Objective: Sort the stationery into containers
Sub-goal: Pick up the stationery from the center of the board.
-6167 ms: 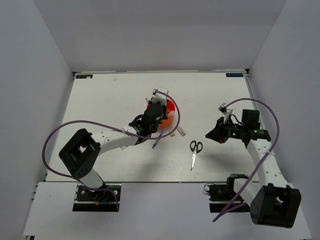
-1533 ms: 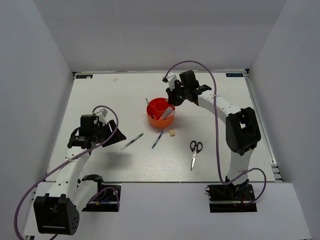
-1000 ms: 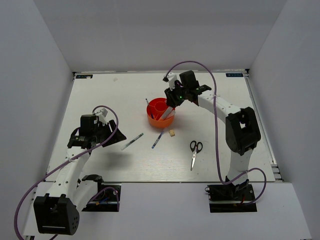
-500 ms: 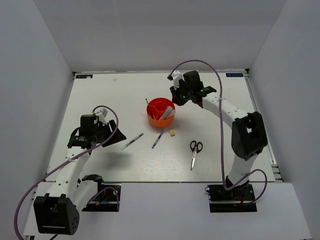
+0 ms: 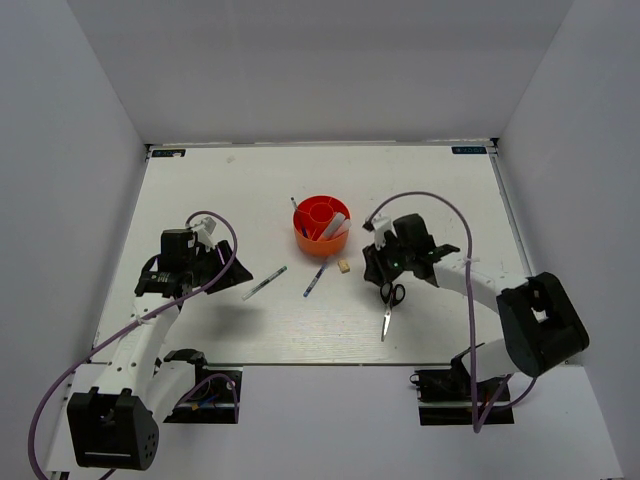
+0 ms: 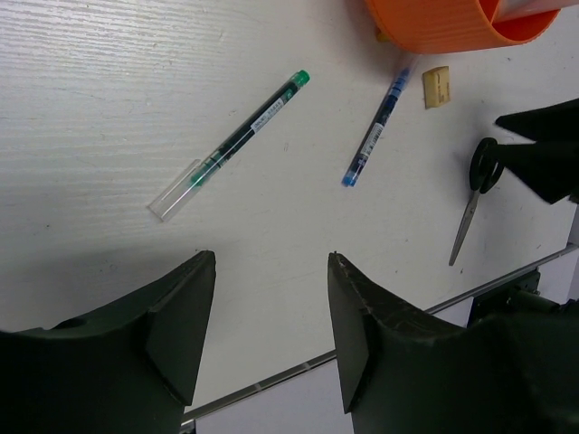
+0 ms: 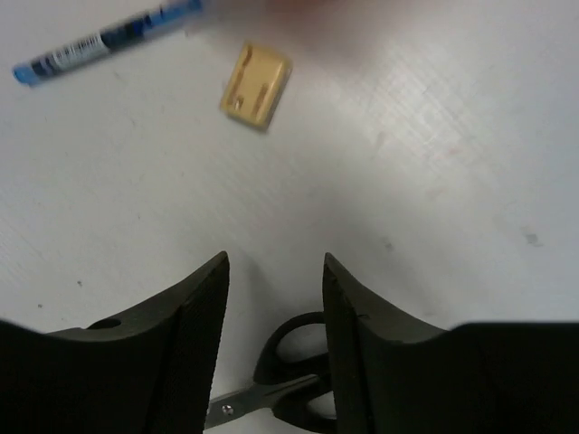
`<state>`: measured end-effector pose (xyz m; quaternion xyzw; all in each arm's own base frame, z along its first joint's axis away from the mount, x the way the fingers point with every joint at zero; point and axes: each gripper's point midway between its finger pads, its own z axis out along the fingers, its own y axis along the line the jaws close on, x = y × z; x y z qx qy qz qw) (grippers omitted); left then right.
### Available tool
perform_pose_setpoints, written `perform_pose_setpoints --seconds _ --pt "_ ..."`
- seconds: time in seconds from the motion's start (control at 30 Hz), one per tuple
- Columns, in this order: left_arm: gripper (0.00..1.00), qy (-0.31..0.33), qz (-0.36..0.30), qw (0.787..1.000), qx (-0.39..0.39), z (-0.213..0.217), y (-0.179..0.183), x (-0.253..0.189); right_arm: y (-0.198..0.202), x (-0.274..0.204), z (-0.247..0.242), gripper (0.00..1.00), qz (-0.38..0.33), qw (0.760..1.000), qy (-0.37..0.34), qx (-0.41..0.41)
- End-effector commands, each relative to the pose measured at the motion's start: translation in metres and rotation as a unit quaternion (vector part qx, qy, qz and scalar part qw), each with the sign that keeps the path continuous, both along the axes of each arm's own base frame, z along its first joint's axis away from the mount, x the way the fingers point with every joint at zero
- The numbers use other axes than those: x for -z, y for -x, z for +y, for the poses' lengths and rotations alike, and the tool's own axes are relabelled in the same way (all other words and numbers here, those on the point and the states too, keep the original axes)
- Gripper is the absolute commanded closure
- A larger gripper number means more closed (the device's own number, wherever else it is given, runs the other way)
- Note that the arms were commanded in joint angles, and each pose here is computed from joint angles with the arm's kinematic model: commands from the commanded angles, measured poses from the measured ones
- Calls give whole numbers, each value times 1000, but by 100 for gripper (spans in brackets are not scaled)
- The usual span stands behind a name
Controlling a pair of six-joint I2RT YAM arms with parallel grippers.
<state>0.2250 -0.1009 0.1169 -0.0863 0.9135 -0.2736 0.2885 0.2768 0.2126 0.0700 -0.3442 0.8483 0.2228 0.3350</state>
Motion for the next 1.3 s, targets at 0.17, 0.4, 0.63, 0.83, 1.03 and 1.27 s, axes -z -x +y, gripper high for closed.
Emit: perform_pose_setpoints --seconds 0.17,0.4,0.63,0.83,1.03,1.27 --pt "37 0 -9 1000 4 0 -1 -2 -9 10 39 47 -10 998 -58 24" --pt "37 1 -1 1000 8 -1 0 1 -15 24 53 42 -30 998 -42 45" --pt "37 -2 1 1000 4 1 0 2 -27 34 68 42 -57 996 -34 64" --pt "37 0 1 1000 8 -1 -1 2 -30 51 65 46 -60 994 -6 91" --pt "37 -3 2 1000 5 1 -1 2 -21 59 51 74 -74 993 27 90" --pt "37 -6 0 1000 5 2 -1 2 -14 38 36 100 -99 991 39 82"
